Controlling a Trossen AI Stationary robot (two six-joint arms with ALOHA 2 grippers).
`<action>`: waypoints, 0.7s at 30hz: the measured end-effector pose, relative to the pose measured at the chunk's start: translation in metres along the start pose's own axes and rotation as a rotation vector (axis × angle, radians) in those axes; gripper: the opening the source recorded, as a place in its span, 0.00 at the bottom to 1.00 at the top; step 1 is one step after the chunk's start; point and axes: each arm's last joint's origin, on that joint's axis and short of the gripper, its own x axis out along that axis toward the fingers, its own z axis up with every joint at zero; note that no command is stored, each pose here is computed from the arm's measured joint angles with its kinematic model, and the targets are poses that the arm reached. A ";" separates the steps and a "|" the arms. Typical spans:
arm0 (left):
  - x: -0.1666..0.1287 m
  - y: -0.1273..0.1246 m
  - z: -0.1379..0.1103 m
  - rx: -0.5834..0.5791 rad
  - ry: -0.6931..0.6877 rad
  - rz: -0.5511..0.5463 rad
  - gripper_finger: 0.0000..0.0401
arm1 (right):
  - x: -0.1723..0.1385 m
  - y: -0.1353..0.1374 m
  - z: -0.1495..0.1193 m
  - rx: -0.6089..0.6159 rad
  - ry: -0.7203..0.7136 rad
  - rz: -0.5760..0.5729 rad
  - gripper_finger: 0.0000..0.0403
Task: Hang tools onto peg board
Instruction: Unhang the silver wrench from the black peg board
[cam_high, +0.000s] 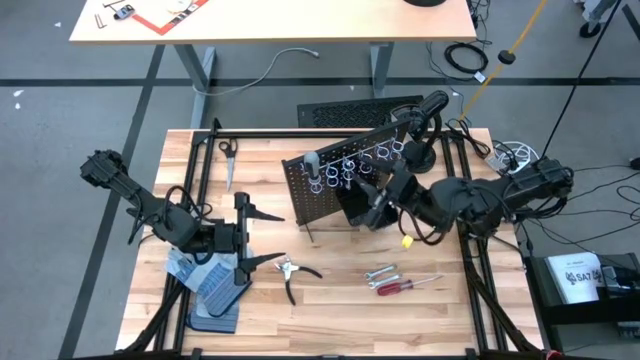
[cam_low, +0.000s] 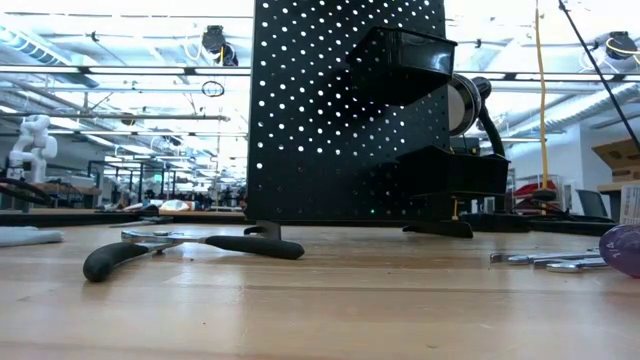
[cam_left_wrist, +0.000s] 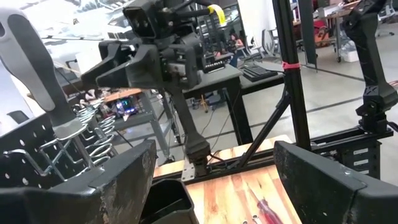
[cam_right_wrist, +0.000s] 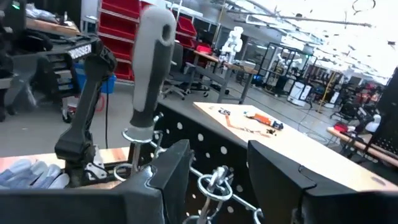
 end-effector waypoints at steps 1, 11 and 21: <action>0.000 0.000 0.000 0.000 0.000 0.000 0.83 | 0.002 -0.001 -0.002 0.000 0.010 -0.006 0.38; 0.000 0.000 0.000 0.000 0.000 0.000 0.83 | 0.013 -0.002 -0.009 0.019 0.037 0.013 0.38; 0.000 0.000 0.000 0.002 0.002 -0.001 0.83 | 0.018 -0.005 -0.015 0.029 0.074 0.022 0.27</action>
